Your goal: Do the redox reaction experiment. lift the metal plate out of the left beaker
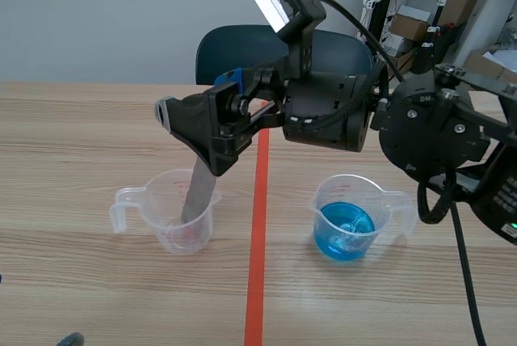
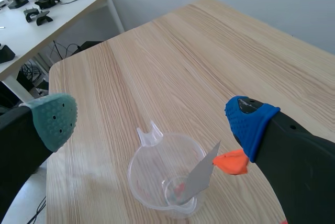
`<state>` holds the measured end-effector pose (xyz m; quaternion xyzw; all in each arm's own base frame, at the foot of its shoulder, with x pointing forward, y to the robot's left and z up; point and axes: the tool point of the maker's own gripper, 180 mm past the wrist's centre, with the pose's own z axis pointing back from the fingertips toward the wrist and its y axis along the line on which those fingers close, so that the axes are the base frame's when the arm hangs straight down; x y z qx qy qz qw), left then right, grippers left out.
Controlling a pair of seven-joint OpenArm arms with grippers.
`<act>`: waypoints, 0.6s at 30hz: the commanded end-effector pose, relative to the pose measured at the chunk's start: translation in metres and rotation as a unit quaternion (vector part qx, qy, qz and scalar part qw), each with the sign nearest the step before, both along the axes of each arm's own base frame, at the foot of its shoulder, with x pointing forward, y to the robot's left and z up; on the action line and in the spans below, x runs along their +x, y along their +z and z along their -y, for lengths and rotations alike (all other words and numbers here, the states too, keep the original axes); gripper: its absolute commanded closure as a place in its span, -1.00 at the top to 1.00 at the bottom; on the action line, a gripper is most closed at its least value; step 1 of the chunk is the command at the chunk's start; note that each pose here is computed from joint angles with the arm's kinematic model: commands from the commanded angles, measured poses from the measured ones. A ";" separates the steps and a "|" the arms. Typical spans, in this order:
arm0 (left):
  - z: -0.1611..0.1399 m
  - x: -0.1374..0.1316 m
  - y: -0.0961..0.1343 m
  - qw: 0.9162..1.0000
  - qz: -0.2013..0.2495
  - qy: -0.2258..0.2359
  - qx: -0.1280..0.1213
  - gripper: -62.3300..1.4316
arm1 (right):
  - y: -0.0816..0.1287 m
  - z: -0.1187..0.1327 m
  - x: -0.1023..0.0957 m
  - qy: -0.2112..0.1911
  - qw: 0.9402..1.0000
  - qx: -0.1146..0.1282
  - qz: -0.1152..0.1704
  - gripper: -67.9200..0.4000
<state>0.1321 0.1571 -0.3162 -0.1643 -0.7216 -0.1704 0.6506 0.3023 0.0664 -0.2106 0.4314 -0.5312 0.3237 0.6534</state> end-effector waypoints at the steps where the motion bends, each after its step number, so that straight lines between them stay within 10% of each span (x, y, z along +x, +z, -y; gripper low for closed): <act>1: 0.001 0.002 0.007 1.000 0.013 0.002 -0.010 1.00 | 0.013 0.001 0.005 -0.001 1.000 0.009 0.017 0.74; 9: 0.001 0.002 0.007 1.000 0.013 0.002 -0.010 1.00 | 0.017 0.003 0.007 -0.003 0.999 0.002 0.033 0.74; 18: 0.001 0.002 0.007 1.000 0.013 0.002 -0.010 1.00 | 0.068 0.029 0.012 -0.021 0.995 0.019 0.098 0.74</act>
